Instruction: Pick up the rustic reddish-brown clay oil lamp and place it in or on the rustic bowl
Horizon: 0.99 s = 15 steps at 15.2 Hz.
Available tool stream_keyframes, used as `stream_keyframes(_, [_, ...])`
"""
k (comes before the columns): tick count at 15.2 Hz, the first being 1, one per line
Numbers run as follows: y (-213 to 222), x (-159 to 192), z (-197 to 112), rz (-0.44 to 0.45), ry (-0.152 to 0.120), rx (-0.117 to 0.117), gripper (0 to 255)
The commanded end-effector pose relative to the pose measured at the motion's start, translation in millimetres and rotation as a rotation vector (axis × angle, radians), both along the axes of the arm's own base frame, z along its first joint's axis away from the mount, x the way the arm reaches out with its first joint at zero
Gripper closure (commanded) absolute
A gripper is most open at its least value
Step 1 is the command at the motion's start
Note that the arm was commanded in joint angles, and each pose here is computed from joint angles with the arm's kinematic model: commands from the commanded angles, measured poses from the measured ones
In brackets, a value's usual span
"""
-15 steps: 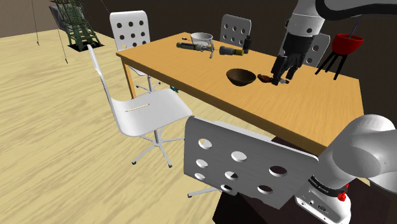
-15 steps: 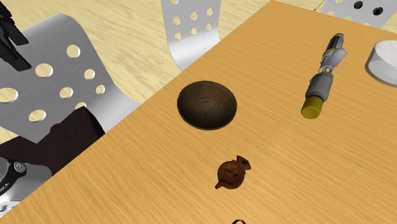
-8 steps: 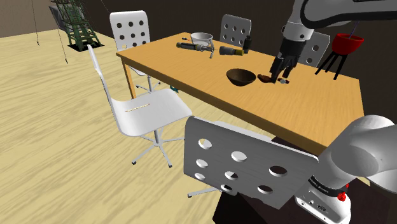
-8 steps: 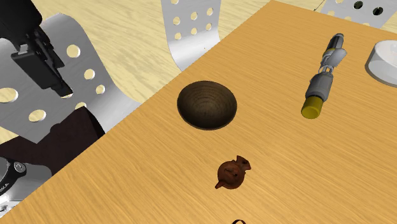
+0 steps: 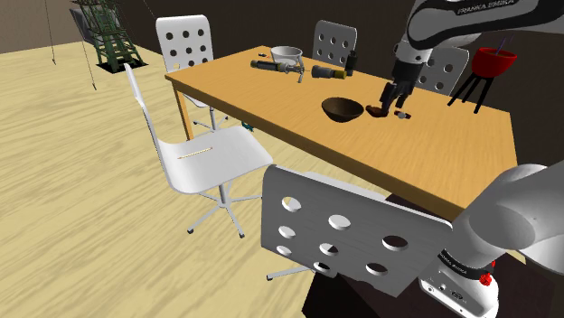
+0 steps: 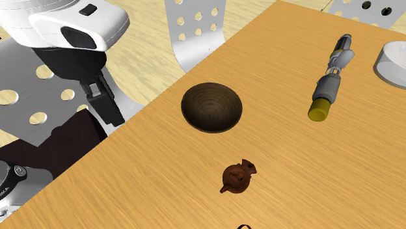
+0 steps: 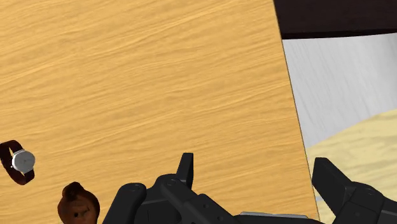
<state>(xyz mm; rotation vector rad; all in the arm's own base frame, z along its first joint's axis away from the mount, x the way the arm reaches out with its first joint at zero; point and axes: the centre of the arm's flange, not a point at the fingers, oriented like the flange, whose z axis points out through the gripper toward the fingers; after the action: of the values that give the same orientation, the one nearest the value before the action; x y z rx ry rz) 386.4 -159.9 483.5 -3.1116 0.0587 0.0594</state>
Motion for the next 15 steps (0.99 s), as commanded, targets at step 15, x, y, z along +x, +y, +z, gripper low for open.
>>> stream_keyframes(15, [-169.4, 96.8, -77.9, 0.043, -0.017, -0.006, 0])
